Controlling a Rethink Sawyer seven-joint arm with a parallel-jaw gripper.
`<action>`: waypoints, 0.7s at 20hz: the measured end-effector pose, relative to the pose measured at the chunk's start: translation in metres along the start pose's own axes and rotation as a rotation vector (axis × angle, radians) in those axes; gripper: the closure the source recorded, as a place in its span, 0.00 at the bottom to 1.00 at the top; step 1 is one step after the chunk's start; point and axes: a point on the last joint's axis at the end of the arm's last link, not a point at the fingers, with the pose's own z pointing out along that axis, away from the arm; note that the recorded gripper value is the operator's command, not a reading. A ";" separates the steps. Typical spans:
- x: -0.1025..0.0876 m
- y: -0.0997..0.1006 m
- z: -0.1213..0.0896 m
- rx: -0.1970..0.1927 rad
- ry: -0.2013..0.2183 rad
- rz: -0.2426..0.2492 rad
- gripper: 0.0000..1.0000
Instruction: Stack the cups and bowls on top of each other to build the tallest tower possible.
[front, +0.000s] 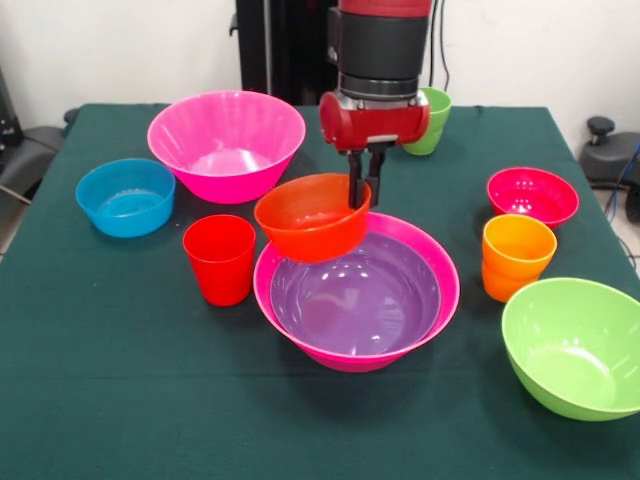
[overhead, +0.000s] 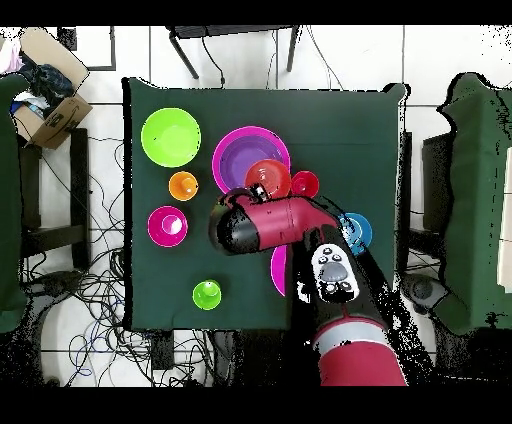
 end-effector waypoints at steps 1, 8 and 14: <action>0.002 0.009 0.007 -0.007 0.005 0.013 1.00; 0.010 0.036 0.025 -0.026 0.044 0.058 1.00; 0.003 0.043 0.034 -0.026 0.036 0.077 1.00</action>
